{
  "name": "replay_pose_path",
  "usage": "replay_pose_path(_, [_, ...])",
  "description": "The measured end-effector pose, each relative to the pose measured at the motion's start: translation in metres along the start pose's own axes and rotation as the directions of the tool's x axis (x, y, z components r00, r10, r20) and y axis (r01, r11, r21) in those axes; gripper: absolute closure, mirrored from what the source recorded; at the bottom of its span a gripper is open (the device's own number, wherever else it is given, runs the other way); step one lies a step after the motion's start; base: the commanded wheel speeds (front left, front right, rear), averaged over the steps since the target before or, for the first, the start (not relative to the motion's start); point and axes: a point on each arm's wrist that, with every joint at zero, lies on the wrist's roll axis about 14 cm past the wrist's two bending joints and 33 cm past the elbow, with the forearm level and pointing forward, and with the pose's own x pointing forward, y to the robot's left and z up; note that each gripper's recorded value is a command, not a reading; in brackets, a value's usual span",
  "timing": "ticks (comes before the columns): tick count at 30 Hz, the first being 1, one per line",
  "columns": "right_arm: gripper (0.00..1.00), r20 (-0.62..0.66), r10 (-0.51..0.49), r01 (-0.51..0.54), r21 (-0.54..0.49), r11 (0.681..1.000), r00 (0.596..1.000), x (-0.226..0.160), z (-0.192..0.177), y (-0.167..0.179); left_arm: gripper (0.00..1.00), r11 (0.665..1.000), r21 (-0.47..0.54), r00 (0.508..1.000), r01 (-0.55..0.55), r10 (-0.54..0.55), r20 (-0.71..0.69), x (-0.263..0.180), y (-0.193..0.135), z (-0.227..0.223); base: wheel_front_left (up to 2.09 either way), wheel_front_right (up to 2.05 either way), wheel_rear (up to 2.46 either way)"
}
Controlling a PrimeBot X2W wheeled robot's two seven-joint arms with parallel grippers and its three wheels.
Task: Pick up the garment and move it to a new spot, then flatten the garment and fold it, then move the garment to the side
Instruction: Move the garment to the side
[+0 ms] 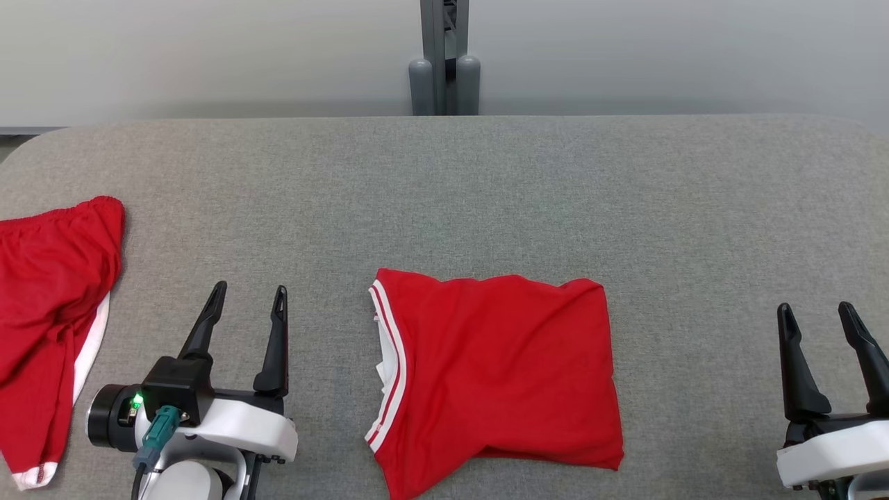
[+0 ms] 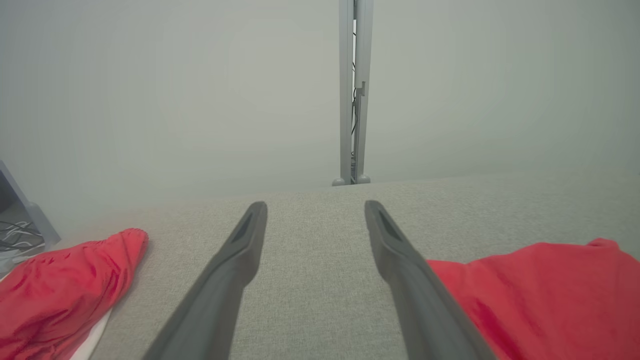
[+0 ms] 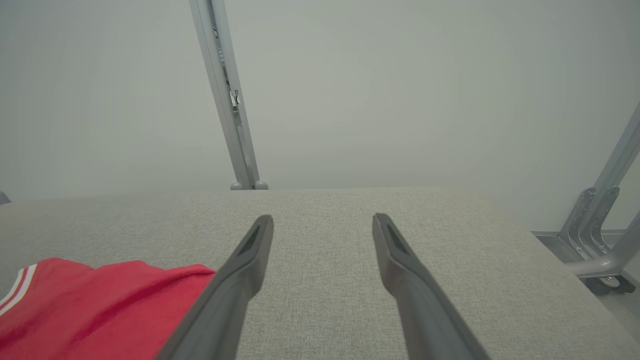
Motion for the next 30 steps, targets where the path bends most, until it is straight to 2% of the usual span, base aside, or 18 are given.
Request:
replay_pose_path(5, [0.0, -0.024, 0.024, -0.024, -0.007, 1.0, 0.999, 0.004, -0.005, 0.007, 0.0, 1.0, 0.001, 1.0, -0.005, 0.005, -0.001, -0.002, 0.002, 0.0, 0.0, 0.0, 0.0])
replay_pose_path(9, [0.0, -0.102, 0.12, -0.119, 0.014, 0.993, 0.988, 0.01, -0.026, 0.037, 0.0, 1.0, 0.0, 1.0, -0.022, 0.022, -0.007, -0.005, 0.007, -0.002, 0.0, 0.0, 0.0])
replay_pose_path(13, [0.0, -0.206, 0.249, -0.242, 0.059, 0.968, 0.946, 0.01, -0.058, 0.079, 0.0, 0.999, -0.003, 0.999, -0.038, 0.038, -0.017, -0.007, 0.011, -0.005, 0.0, 0.0, 0.0])
replay_pose_path(17, [0.0, -0.305, 0.345, -0.323, 0.12, 0.939, 0.888, 0.008, -0.092, 0.11, 0.0, 0.999, -0.005, 0.998, -0.052, 0.052, -0.025, -0.008, 0.015, -0.009, 0.0, 0.0, 0.0])
replay_pose_path(20, [0.0, -0.356, 0.376, -0.348, 0.143, 0.927, 0.855, 0.007, -0.111, 0.12, 0.0, 0.998, -0.005, 0.997, -0.066, 0.066, -0.036, -0.009, 0.019, -0.013, 0.0, 0.0, 0.0])
replay_pose_path(23, [0.0, -0.438, 0.371, -0.344, 0.144, 0.928, 0.819, 0.004, -0.137, 0.117, 0.0, 0.996, -0.013, 0.995, -0.089, 0.088, -0.044, -0.009, 0.024, -0.017, 0.0, 0.0, 0.0])
replay_pose_path(26, [0.0, -0.456, 0.381, -0.352, 0.151, 0.924, 0.804, 0.004, -0.143, 0.121, 0.0, 0.995, -0.017, 0.994, -0.1, 0.1, -0.035, -0.007, 0.028, -0.015, 0.0, 0.0, 0.0])
replay_pose_path(27, [0.24, -0.46, 0.387, -0.356, 0.157, 0.921, 0.799, 0.004, -0.144, 0.123, 0.0, 0.995, -0.015, 0.994, -0.101, 0.101, -0.038, -0.007, 0.029, -0.016, 0.0, 0.0, 0.0])
replay_pose_path(28, [1.0, -0.462, 0.392, -0.359, 0.161, 0.919, 0.796, 0.004, -0.144, 0.125, 0.0, 0.995, -0.012, 0.994, -0.102, 0.102, -0.04, -0.006, 0.03, -0.017, 0.0, 0.0, 0.0])
replay_pose_path(30, [1.0, -0.465, 0.392, -0.356, 0.168, 0.919, 0.794, 0.005, -0.145, 0.124, 0.0, 0.995, -0.01, 0.994, -0.1, 0.1, -0.041, -0.005, 0.029, -0.018, 0.0, 0.0, 0.0])
